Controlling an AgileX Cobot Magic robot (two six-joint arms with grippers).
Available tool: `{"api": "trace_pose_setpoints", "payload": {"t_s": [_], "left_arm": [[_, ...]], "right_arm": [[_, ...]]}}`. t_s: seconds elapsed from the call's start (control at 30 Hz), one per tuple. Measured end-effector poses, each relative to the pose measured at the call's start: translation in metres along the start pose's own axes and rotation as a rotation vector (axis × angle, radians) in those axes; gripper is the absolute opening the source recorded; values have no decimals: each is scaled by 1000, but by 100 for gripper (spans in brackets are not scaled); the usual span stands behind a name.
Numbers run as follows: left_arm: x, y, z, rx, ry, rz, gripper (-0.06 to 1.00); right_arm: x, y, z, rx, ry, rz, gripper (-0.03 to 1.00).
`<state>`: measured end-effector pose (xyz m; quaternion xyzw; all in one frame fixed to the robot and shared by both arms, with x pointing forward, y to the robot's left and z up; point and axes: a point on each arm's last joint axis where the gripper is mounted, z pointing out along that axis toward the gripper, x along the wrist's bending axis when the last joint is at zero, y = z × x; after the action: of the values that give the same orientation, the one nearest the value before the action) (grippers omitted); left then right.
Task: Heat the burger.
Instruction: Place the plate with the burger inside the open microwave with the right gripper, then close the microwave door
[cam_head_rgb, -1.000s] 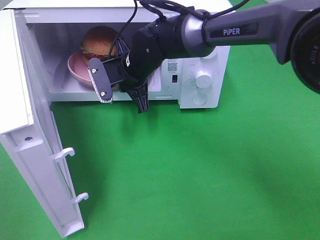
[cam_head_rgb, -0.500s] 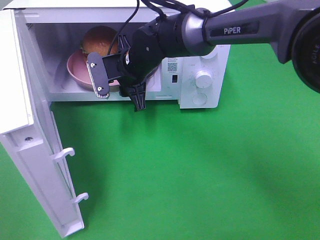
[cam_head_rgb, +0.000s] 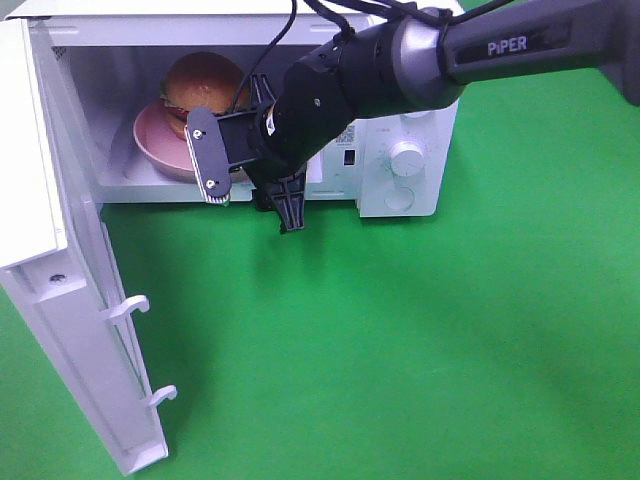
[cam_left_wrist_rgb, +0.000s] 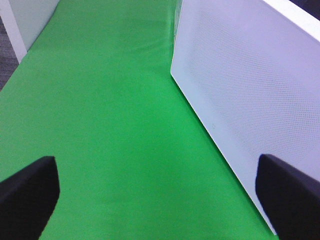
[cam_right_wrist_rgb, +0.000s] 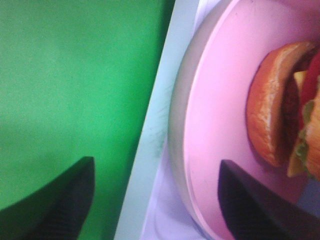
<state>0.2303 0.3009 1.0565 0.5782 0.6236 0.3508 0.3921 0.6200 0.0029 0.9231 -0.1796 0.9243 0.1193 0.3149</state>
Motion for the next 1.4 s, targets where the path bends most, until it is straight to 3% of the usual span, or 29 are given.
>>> {"api": "trace_pose_setpoints", "payload": {"t_s": [0.17,0.57,0.8,1.3,1.4], "left_arm": [[0,0,0,0,0,0,99],[0,0,0,0,0,0,99],[0,0,0,0,0,0,99],[0,0,0,0,0,0,99],[0,0,0,0,0,0,99]], "right_arm": [[5,-2,-17,-11,-14,3,78],[21,-9,-48,-19,-26,-14,77],[28,-13,-74,-27,-56,48,77],[63,-26,-113,-18,-17,481,77],[73,-30,-121,-10,-3,625,77]]}}
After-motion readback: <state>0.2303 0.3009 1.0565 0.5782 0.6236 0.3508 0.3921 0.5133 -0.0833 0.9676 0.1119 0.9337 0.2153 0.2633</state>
